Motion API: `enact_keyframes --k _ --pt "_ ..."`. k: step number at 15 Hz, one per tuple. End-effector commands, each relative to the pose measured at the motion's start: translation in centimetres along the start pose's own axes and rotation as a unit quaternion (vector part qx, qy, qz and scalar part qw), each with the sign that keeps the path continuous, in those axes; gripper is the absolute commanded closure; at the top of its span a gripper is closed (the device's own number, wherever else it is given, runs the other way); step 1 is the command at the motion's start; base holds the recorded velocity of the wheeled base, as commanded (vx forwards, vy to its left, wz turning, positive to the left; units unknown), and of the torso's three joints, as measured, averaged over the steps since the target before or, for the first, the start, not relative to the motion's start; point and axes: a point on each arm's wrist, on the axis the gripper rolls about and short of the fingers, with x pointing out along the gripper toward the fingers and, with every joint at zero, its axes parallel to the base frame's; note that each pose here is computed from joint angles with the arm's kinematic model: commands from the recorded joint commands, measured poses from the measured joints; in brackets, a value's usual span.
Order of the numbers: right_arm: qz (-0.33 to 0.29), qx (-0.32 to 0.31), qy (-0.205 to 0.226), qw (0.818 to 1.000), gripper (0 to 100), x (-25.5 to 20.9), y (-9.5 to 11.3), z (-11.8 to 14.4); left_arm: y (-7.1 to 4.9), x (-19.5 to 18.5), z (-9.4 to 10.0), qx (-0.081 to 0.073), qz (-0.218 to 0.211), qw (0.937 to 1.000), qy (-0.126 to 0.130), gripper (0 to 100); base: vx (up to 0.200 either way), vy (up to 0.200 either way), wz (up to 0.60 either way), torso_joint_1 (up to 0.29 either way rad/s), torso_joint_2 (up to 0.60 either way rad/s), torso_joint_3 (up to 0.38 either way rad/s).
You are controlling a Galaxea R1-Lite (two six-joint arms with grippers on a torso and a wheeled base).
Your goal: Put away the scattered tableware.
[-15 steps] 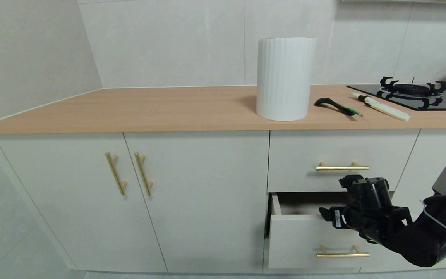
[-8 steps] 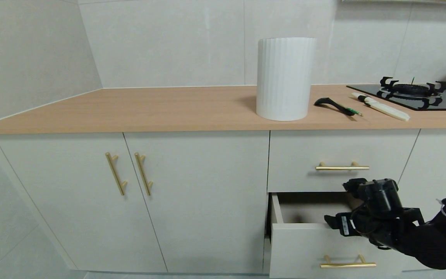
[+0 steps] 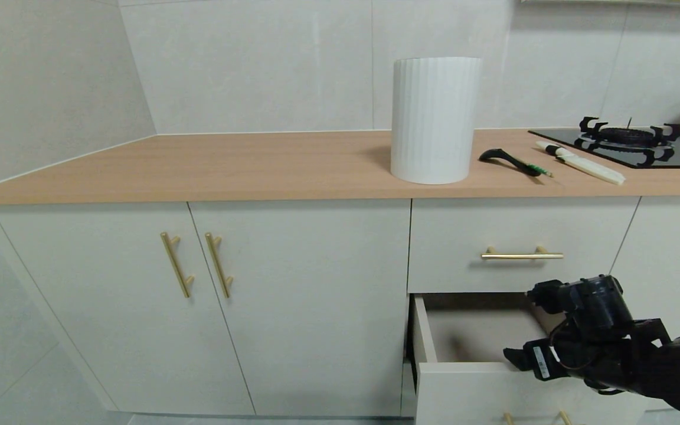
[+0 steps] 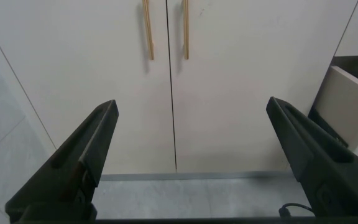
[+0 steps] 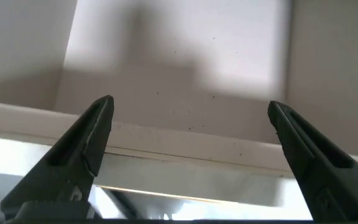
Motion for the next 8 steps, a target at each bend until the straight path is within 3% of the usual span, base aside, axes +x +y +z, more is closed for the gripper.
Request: enact_keyframes --k 1,4,8 --pt "0.006 -0.010 -0.005 1.000 0 -1.1 0.0 0.1 0.0 0.0 0.0 0.000 0.000 1.0000 0.000 0 0.000 0.000 0.00 0.000 0.00 0.000" --pt "0.011 -0.049 0.035 0.998 0 -2.1 0.3 -0.7 0.0 0.0 0.0 0.000 0.000 1.0000 0.000 0 0.000 0.000 0.00 0.000 0.00 0.000" --pt "0.036 -0.094 0.038 0.994 0 -3.7 1.0 -1.7 0.0 0.0 0.0 0.000 0.000 1.0000 0.000 0 0.000 0.000 0.00 0.000 0.00 0.000"
